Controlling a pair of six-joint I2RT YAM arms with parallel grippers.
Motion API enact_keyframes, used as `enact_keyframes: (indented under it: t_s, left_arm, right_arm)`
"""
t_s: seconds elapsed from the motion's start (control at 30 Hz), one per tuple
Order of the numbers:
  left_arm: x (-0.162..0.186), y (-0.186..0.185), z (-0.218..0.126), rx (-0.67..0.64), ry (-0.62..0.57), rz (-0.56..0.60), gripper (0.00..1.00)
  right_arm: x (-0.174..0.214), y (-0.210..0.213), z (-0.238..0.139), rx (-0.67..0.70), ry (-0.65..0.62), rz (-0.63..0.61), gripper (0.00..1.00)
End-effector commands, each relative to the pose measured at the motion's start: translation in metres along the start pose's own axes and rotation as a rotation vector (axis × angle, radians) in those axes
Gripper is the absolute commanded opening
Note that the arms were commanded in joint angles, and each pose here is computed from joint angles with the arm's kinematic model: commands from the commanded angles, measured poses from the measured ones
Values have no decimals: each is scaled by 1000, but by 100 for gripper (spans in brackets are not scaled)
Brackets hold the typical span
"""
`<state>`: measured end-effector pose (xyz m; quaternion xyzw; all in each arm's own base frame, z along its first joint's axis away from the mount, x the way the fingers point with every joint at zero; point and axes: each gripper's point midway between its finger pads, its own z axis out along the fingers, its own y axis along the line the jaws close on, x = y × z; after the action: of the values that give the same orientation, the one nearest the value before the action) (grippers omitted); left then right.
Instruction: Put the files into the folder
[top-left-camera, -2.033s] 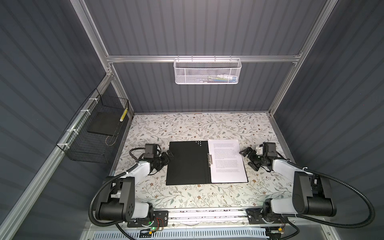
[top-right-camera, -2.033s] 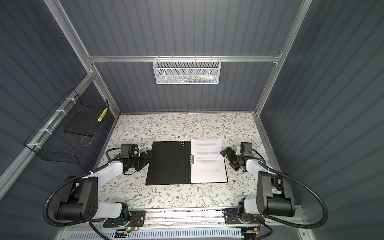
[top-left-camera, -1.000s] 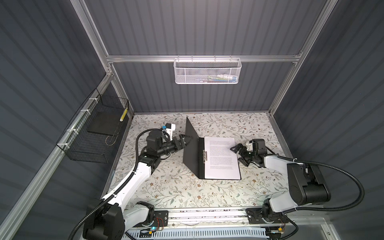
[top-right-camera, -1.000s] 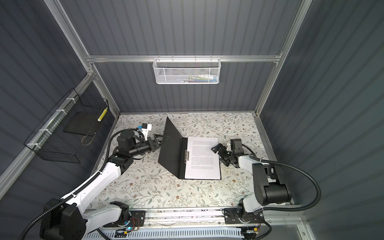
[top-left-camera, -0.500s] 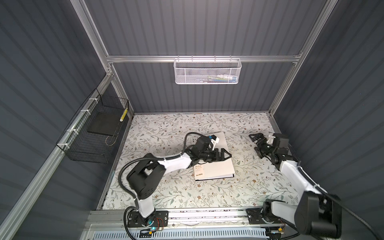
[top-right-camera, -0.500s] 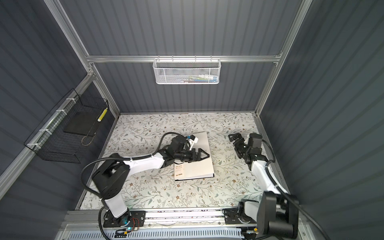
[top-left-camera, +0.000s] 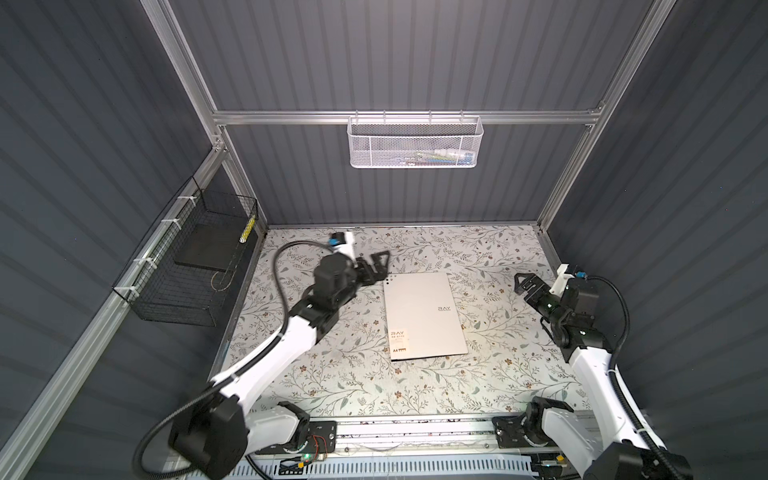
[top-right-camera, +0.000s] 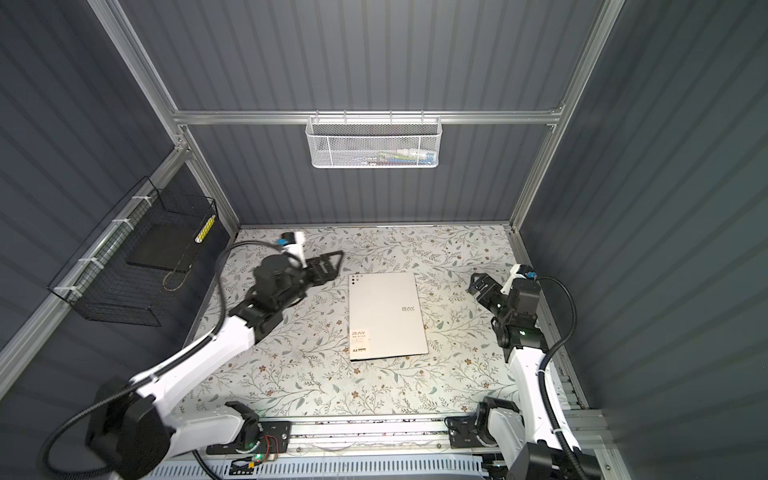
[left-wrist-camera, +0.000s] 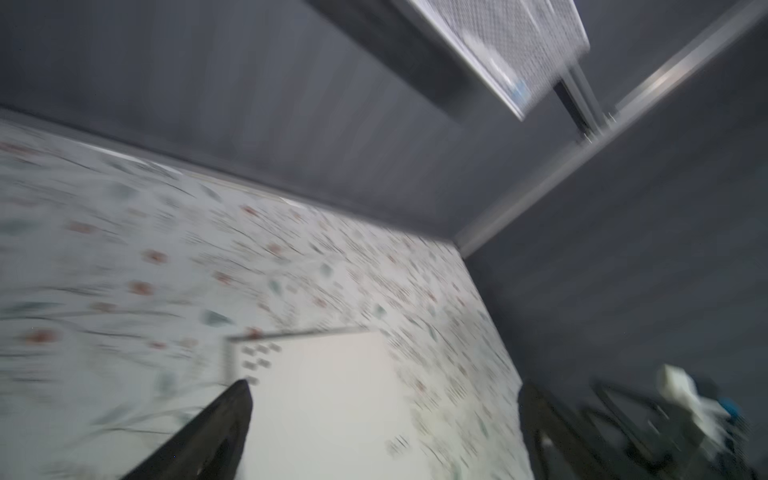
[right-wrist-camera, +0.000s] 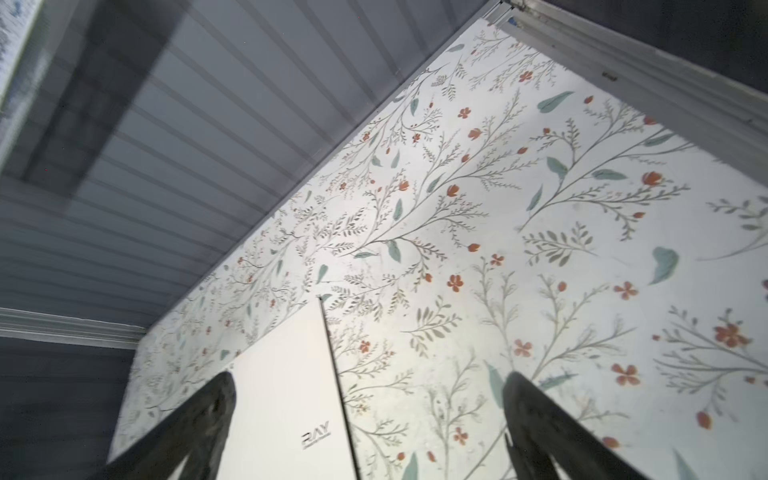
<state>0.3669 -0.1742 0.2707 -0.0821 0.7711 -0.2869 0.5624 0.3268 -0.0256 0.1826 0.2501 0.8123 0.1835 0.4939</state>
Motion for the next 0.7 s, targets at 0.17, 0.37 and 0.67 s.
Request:
enact_keyframes:
  t_s: [0.17, 0.37, 0.67]
  left_arm:
    - [13, 184, -57, -916, -164, 404, 100]
    - [24, 229, -51, -993, -145, 430, 100]
    - [34, 256, -23, -950, -131, 524, 100]
  right_arm:
    - [-3, -32, 20, 58, -195, -230, 99]
    - [4, -47, 34, 65, -268, -260, 99]
    - [0, -38, 63, 27, -265, -402, 99]
